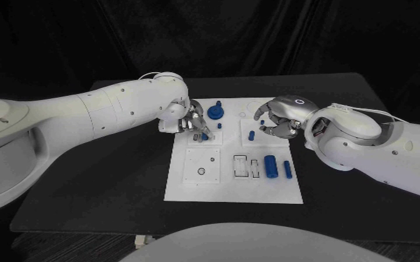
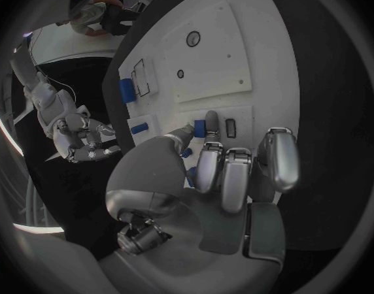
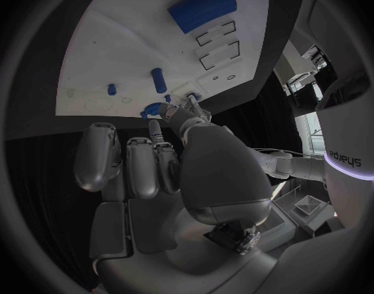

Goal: Assemble the parts on the task board

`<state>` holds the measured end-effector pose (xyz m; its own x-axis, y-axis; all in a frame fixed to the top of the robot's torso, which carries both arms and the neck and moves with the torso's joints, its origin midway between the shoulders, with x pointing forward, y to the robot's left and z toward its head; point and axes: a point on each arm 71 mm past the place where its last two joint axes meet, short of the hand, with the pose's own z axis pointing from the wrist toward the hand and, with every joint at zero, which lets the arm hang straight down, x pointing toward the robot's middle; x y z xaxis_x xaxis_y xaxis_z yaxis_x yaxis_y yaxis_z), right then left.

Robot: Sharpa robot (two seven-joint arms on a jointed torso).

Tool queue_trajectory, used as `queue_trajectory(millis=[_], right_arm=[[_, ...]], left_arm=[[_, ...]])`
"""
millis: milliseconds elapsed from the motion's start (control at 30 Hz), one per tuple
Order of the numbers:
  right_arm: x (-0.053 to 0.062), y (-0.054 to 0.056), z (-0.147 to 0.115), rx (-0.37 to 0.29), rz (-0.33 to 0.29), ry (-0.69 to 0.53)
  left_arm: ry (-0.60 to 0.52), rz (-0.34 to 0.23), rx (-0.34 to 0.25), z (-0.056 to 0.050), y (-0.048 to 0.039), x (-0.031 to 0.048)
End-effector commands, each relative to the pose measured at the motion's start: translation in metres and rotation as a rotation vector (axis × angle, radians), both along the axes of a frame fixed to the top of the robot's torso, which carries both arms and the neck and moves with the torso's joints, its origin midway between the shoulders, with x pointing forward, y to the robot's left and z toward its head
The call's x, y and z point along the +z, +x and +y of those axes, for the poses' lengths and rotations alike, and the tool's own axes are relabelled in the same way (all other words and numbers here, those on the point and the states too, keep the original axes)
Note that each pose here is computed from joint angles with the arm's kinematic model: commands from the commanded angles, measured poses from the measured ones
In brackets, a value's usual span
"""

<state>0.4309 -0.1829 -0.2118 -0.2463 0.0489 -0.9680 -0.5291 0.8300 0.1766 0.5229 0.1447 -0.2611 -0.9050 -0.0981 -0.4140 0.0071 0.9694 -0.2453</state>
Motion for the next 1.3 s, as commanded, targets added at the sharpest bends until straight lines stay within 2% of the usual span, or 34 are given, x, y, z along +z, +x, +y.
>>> queue_trajectory(millis=[33,833,1067,1200,1300], right_arm=[[-0.002,0.000,-0.001,-0.012,0.010,-0.012],[-0.005,0.000,-0.001,-0.013,0.026,-0.027],[-0.004,0.000,-0.003,-0.018,0.017,-0.018],[-0.002,-0.001,-0.007,-0.024,0.002,-0.003],[-0.001,-0.001,-0.010,-0.031,-0.011,0.009]], left_arm=[[-0.004,0.010,-0.004,-0.002,-0.0024,-0.0044],[0.009,0.014,0.002,0.001,-0.0019,-0.0050],[-0.014,-0.013,0.023,0.006,-0.0032,-0.0037],[-0.033,-0.032,0.033,0.011,-0.0069,0.0002],[-0.055,-0.073,0.042,0.018,-0.0055,0.0150]])
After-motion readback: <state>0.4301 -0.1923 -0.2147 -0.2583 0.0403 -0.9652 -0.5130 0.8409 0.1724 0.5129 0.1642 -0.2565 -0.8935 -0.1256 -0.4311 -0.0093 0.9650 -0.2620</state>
